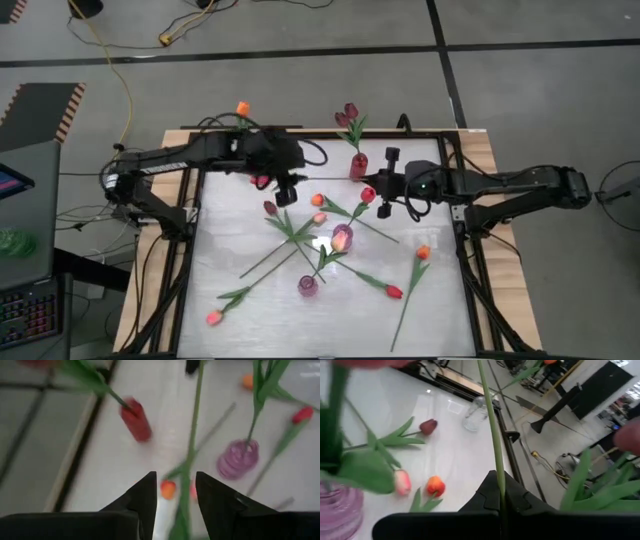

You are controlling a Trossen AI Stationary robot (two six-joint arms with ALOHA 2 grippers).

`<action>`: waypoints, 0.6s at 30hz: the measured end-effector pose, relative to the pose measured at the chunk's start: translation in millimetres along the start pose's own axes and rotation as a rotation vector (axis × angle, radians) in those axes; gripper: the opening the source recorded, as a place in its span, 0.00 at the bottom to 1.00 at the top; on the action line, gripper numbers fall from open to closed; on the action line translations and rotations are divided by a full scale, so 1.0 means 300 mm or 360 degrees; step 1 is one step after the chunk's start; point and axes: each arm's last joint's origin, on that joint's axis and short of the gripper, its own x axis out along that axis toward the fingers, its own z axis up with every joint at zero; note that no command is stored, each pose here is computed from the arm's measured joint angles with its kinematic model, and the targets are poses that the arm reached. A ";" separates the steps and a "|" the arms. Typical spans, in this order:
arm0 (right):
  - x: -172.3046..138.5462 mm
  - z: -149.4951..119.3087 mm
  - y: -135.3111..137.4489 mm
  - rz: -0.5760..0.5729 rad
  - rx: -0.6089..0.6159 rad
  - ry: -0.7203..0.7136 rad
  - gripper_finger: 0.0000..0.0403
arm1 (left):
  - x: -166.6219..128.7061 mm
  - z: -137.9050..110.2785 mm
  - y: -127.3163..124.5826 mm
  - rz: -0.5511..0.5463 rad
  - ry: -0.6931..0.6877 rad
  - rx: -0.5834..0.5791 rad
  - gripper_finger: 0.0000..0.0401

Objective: Sort flowers into vase by color
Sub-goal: Put the top red flower into the top purple vase

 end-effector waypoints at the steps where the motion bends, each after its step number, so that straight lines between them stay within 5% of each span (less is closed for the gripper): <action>1: -0.001 0.004 -0.003 -0.0016 0.0002 0.0002 0.04 | -0.026 0.007 0.005 0.0018 -0.0024 0.0010 0.30; 18: -0.002 0.011 -0.023 -0.0105 0.0057 0.0022 0.04 | -0.393 -0.057 0.002 0.0027 -0.0416 -0.0138 0.30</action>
